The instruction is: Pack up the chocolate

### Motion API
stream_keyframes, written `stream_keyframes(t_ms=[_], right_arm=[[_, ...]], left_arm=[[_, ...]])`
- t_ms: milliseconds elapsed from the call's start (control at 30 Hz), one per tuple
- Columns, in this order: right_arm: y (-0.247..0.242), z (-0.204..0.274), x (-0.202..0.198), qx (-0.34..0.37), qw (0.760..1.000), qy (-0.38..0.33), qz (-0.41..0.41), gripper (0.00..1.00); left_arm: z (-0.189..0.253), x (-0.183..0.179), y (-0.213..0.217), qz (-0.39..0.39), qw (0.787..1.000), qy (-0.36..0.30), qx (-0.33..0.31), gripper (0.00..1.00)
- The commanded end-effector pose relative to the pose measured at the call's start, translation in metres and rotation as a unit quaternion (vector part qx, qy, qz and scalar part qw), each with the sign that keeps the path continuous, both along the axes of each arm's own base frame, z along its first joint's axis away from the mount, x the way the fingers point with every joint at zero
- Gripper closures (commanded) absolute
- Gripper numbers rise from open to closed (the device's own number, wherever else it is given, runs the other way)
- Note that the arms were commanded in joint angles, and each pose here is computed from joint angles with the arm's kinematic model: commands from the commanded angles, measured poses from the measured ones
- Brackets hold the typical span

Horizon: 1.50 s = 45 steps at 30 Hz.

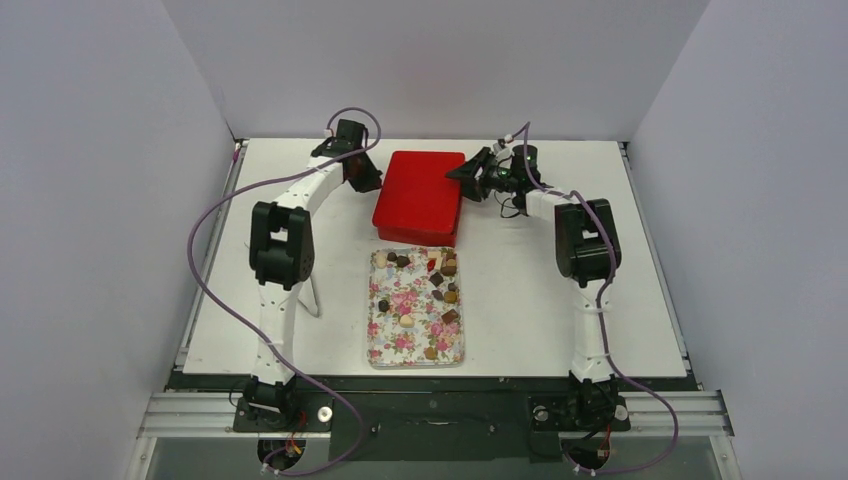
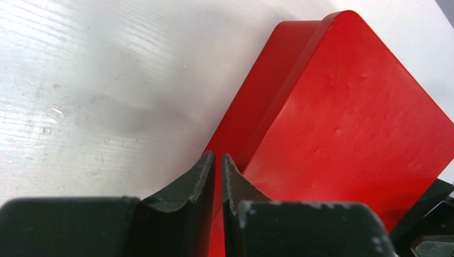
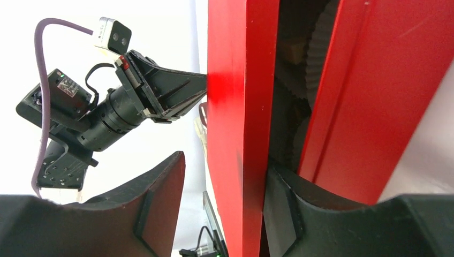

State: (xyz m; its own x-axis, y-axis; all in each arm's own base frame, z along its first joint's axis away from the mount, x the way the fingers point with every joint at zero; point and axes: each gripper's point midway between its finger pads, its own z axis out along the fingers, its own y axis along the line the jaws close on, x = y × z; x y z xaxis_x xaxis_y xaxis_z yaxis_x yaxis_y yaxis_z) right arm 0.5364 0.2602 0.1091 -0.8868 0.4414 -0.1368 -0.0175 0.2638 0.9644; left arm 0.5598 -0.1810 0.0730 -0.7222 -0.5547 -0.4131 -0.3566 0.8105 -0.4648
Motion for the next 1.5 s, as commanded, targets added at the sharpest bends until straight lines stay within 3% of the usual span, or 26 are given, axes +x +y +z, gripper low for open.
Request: stream_keyframes(t_ms=[0, 233, 467, 933, 1100, 1467], right_arm=[[-0.014, 0.032, 0.001, -0.037, 0.997, -0.059, -0.015, 0.51], [-0.034, 0.015, -0.004, -0.107, 0.993, -0.031, -0.036, 0.43], [-0.054, 0.007, -0.01, -0.156, 0.986, -0.017, -0.047, 0.42], [-0.07, 0.038, -0.014, -0.171, 0.983, -0.038, -0.063, 0.38], [-0.079, 0.026, -0.023, -0.2, 0.977, -0.02, -0.065, 0.38], [-0.06, -0.001, -0.043, -0.256, 0.966, -0.011, -0.042, 0.28]], left_arm=[[0.015, 0.008, -0.01, -0.015, 1.0, -0.016, 0.005, 0.93], [0.014, 0.008, -0.021, -0.025, 1.0, -0.014, 0.009, 0.93], [0.009, 0.006, -0.029, -0.033, 0.999, -0.01, 0.014, 0.93], [0.008, 0.003, -0.042, -0.045, 0.999, -0.007, 0.016, 0.92], [0.009, 0.004, -0.045, -0.049, 0.999, -0.008, 0.017, 0.92], [0.011, 0.004, -0.062, -0.066, 0.998, -0.008, 0.017, 0.92]])
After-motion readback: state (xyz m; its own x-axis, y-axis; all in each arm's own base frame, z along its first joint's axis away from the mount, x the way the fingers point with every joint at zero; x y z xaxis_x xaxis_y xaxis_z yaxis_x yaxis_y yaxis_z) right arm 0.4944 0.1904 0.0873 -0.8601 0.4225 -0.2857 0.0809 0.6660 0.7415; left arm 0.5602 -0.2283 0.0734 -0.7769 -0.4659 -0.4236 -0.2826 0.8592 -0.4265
